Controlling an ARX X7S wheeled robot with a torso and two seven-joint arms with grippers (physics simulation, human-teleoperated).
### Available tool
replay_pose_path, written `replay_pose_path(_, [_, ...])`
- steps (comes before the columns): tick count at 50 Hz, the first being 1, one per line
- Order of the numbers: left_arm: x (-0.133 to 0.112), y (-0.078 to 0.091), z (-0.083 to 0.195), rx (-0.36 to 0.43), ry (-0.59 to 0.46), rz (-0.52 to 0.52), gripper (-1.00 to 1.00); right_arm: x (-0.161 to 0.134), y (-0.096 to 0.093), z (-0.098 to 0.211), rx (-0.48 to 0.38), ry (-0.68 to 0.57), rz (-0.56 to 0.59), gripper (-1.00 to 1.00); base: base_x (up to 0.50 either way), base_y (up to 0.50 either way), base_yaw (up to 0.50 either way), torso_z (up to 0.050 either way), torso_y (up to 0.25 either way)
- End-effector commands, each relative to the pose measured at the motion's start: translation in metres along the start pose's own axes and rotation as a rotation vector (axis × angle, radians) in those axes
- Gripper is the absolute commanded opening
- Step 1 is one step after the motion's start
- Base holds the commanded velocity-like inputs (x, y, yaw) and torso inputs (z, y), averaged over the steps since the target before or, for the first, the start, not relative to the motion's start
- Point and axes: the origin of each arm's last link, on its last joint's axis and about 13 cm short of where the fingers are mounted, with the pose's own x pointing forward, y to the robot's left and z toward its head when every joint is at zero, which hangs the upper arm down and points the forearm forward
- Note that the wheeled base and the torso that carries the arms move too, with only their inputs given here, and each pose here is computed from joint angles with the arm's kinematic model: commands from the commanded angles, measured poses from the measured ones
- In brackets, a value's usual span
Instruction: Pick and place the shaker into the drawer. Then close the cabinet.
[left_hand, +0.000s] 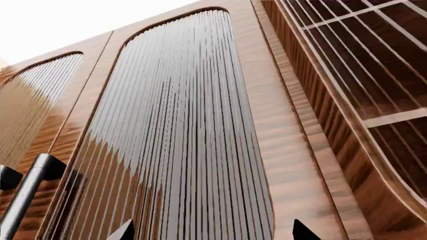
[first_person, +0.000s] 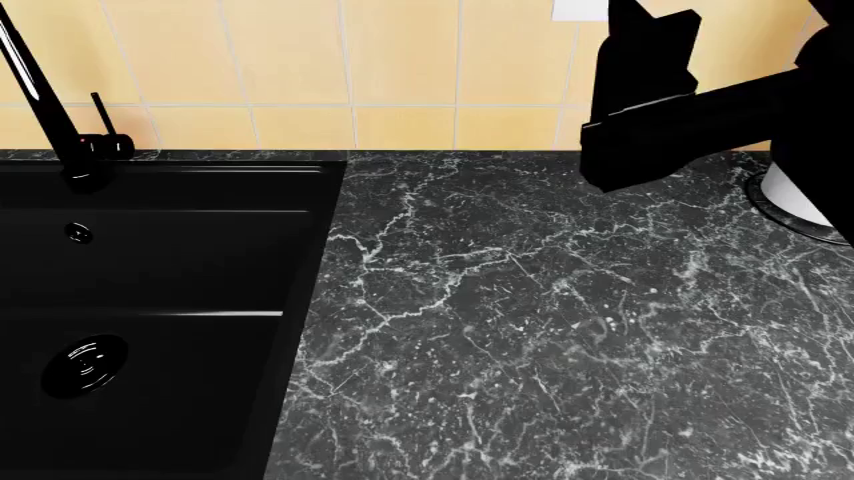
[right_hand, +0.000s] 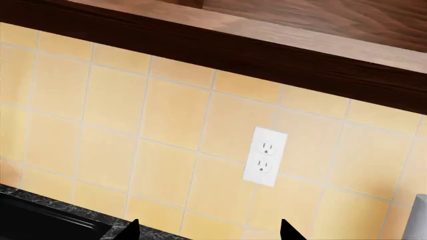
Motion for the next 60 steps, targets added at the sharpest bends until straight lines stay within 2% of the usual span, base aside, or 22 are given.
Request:
replay_pose_path(1, [0.027, -0.025, -0.019, 0.0, 0.053, -0.014, 1.0, -0.001, -0.004, 0.0, 0.006, 0.001, 0.0, 1.0, 0.0, 0.0, 0.0, 0.0, 0.0])
replay_pose_path(6, [0.027, -0.039, -0.013, -0.014, 0.056, -0.063, 1.0, -0.003, -0.006, 0.002, 0.013, -0.004, -0.005, 1.0, 0.0, 0.0, 0.0, 0.0, 0.0])
replay_pose_path(12, [0.026, -0.053, 0.012, -0.073, 0.041, -0.129, 1.0, -0.008, -0.008, 0.005, 0.021, -0.013, -0.009, 1.0, 0.0, 0.0, 0.0, 0.0, 0.0])
replay_pose_path(18, [0.022, -0.061, 0.038, -0.135, 0.021, -0.171, 1.0, -0.015, -0.011, 0.01, 0.026, -0.025, -0.01, 1.0, 0.0, 0.0, 0.0, 0.002, 0.0])
replay_pose_path(23, [0.017, -0.066, 0.05, -0.17, 0.02, -0.198, 1.0, -0.019, -0.012, 0.014, 0.03, -0.033, -0.011, 1.0, 0.0, 0.0, 0.0, 0.0, 0.0])
replay_pose_path(28, [0.011, -0.072, 0.046, -0.191, 0.047, -0.223, 1.0, -0.022, -0.012, 0.013, 0.034, -0.032, -0.008, 1.0, 0.0, 0.0, 0.0, 0.002, 0.0])
replay_pose_path(37, [0.004, -0.086, 0.032, -0.248, 0.159, -0.292, 1.0, -0.022, -0.011, 0.01, 0.044, -0.029, -0.006, 1.0, 0.0, 0.0, 0.0, 0.0, 0.002])
replay_pose_path(49, [-0.004, -0.103, 0.046, -0.346, 0.208, -0.437, 1.0, -0.026, -0.014, 0.011, 0.059, -0.038, -0.008, 1.0, 0.0, 0.0, 0.0, 0.0, 0.001])
replay_pose_path(55, [-0.01, -0.108, 0.054, -0.466, 0.274, -0.531, 1.0, -0.03, -0.018, 0.009, 0.068, -0.037, -0.016, 1.0, 0.0, 0.0, 0.0, 0.0, 0.0])
replay_pose_path(60, [-0.015, -0.113, 0.056, -0.483, 0.299, -0.571, 1.0, -0.034, -0.021, 0.008, 0.075, -0.037, -0.019, 1.0, 0.0, 0.0, 0.0, 0.0, 0.0])
